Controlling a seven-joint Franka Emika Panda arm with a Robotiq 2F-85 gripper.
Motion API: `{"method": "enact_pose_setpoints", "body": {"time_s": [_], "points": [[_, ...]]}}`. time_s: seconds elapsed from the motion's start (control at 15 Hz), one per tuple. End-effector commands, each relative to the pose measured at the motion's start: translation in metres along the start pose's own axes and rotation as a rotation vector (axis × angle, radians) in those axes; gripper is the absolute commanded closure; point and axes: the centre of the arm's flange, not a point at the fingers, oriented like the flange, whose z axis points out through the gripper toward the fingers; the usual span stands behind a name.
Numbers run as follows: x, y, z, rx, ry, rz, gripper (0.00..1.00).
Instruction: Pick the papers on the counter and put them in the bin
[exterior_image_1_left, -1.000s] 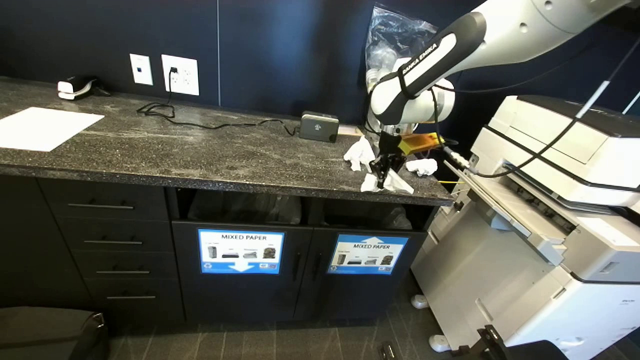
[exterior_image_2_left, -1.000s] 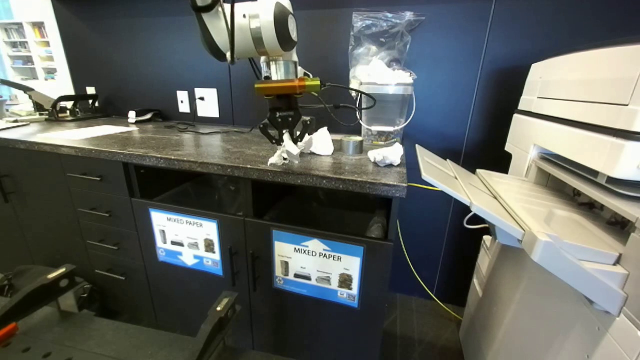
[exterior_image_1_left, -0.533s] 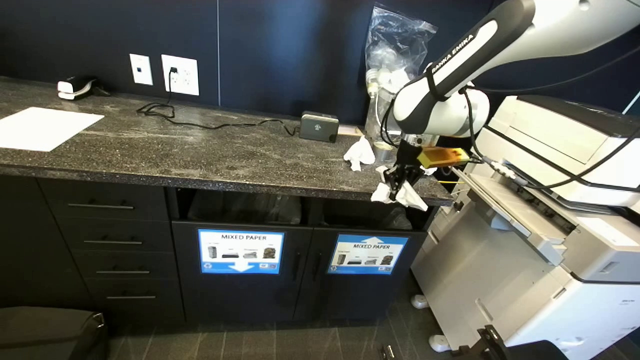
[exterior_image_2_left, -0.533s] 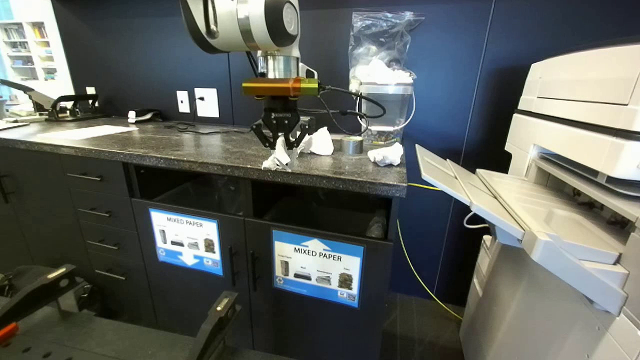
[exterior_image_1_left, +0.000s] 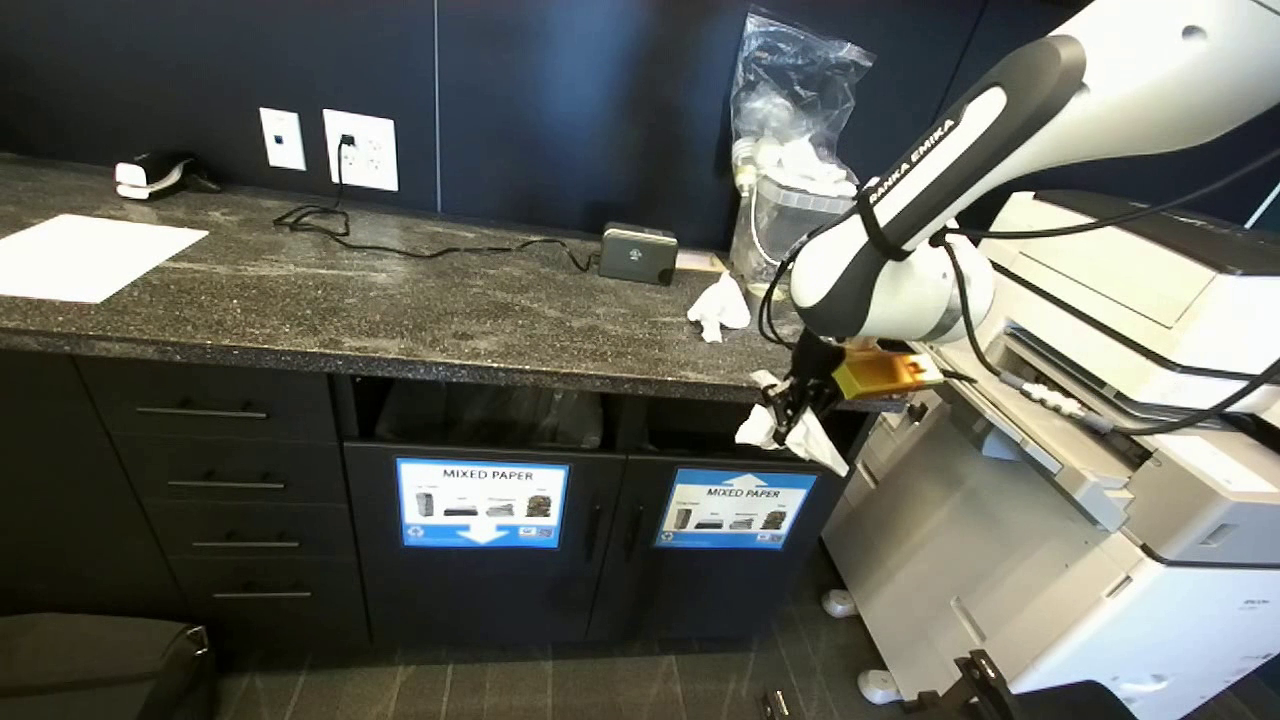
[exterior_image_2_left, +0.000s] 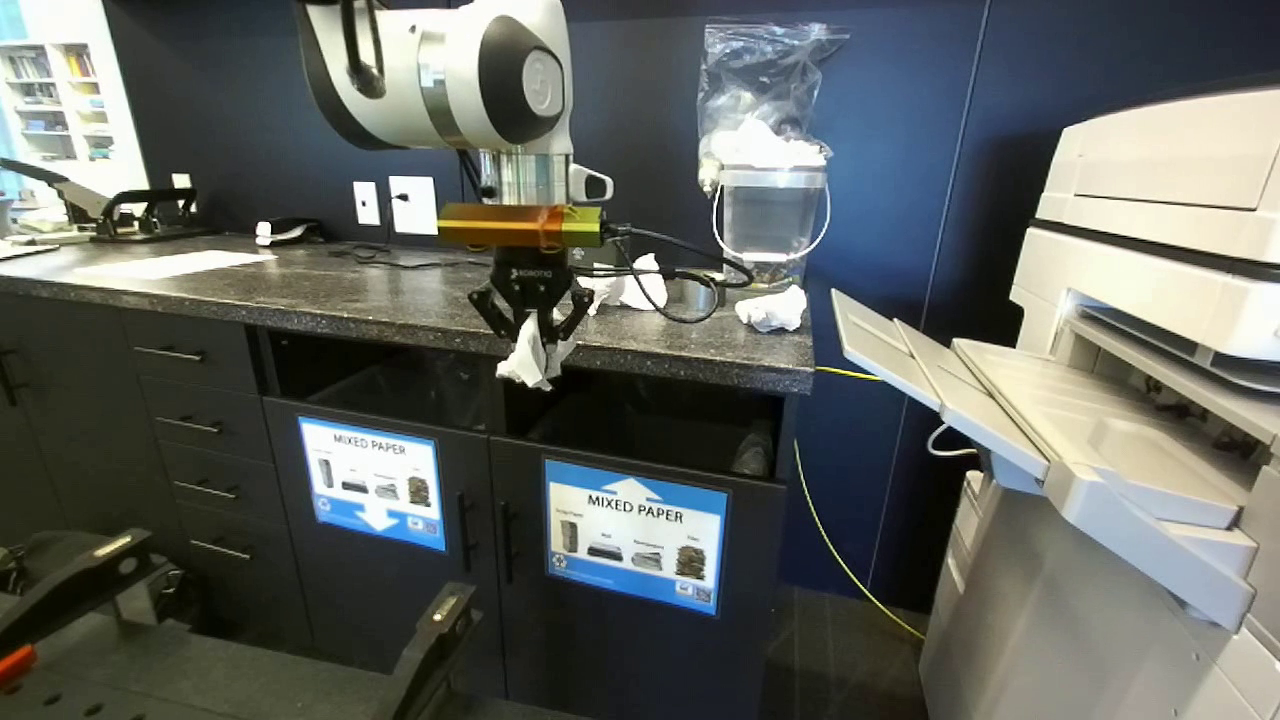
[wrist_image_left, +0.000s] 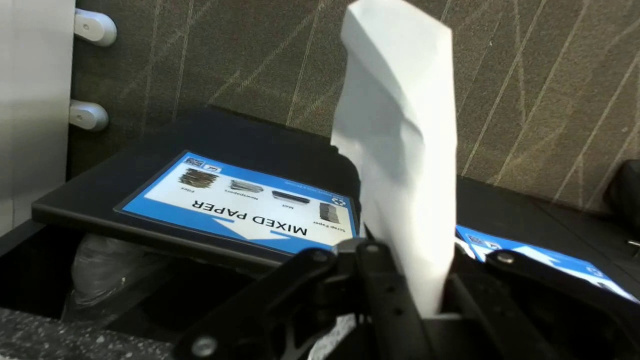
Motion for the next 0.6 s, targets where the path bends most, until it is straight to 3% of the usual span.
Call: {"method": "enact_pose_setpoints", "body": {"time_s": [0.0,0.53], "points": [[-0.027,-0.01,0.013,0.0,0.074,0.028,0.86],[-0.054,-0.037,0.06,0.03,0.239,0.076,0.86]]}}
